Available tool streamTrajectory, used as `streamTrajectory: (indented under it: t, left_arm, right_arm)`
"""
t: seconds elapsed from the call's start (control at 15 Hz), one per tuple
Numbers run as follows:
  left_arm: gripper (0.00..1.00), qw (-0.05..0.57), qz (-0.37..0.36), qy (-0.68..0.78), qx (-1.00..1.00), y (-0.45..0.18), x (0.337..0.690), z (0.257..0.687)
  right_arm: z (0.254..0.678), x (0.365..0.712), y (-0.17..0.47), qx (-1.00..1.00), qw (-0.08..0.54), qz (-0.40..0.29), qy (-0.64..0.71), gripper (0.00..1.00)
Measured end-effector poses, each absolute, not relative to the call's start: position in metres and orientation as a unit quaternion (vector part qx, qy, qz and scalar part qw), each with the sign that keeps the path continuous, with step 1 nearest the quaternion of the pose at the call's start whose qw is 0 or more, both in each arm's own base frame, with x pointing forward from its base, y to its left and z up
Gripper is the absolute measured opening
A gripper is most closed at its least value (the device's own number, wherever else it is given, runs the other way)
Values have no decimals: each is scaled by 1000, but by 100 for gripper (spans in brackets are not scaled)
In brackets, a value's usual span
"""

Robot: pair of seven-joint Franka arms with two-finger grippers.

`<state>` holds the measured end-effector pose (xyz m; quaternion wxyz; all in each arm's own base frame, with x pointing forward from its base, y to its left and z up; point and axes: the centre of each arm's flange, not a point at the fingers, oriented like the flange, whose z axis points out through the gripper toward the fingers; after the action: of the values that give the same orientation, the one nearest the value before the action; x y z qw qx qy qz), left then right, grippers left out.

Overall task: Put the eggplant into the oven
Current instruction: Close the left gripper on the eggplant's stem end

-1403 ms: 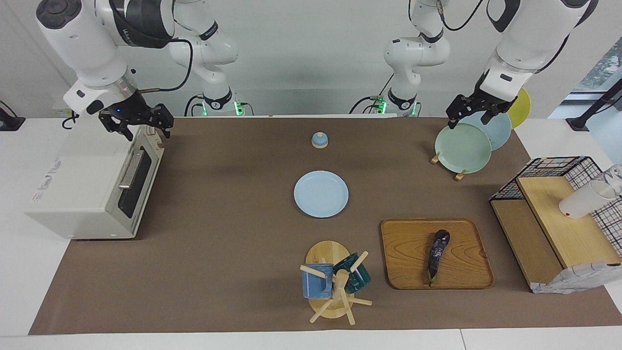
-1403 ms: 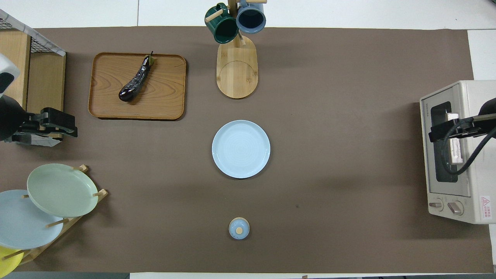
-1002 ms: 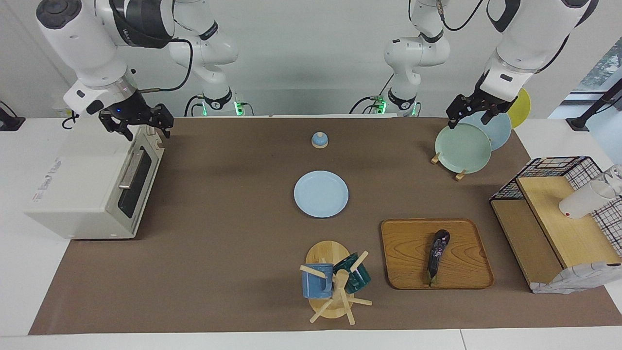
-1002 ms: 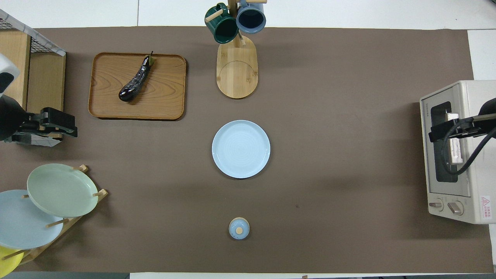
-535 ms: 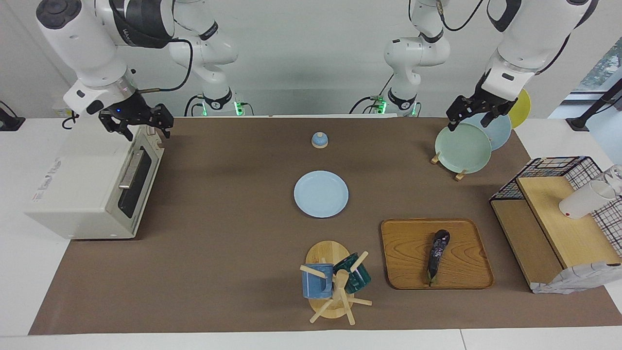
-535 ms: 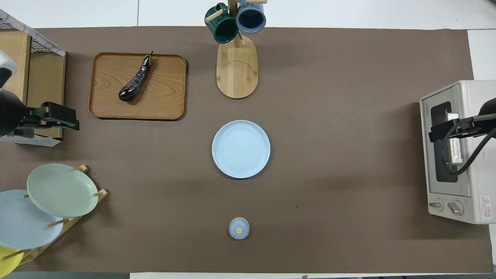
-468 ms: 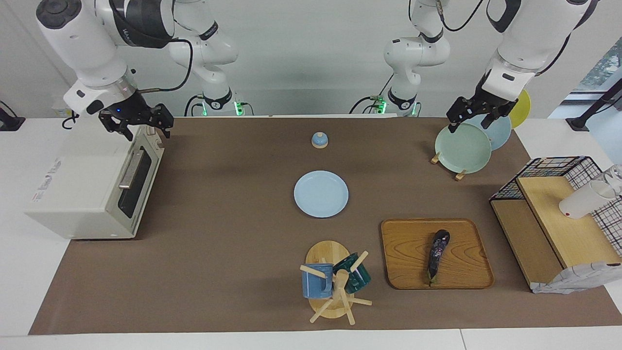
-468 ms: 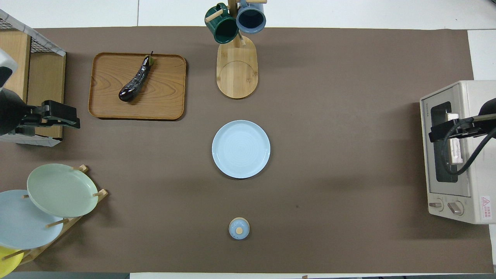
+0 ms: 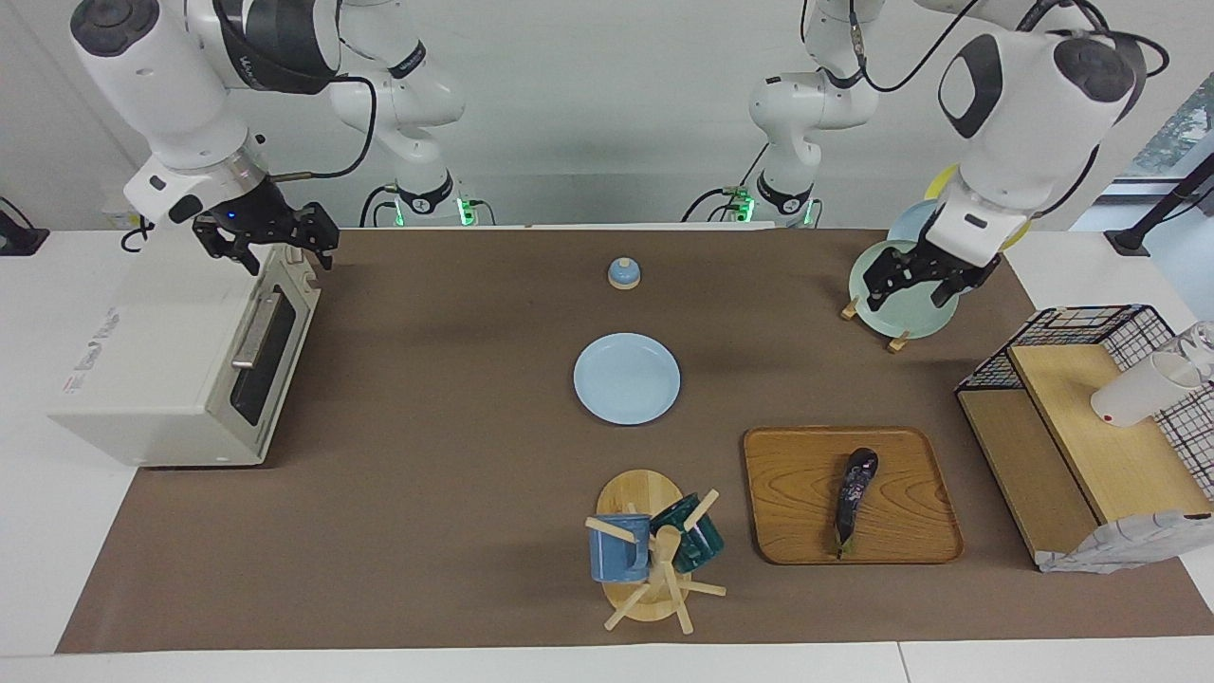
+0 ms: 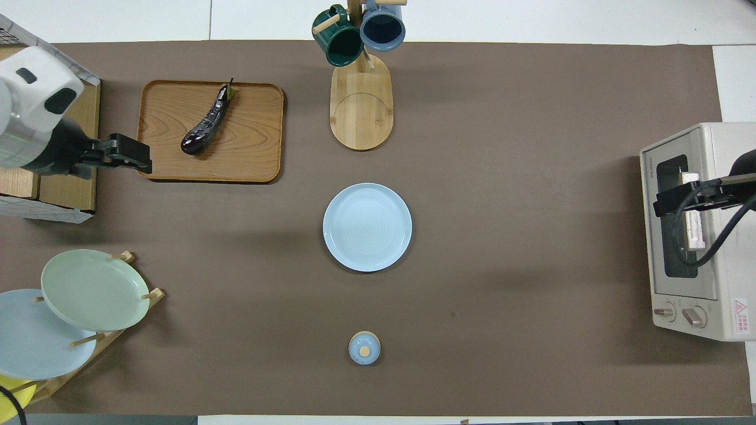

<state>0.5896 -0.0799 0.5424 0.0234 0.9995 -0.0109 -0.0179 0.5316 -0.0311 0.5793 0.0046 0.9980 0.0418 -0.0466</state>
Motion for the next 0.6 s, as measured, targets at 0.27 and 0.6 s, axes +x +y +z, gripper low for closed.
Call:
streamTrajectory:
  t: [0.27,0.6]
  left_arm:
    - [100,34,-23,-62,997,-82,653,454]
    - [100,35,-25,-115,992,-89,698,367]
  right_arm:
    - [579,532,-31,998,5,-47,42,100]
    - [579,532,-31,998,5,-47,42,100]
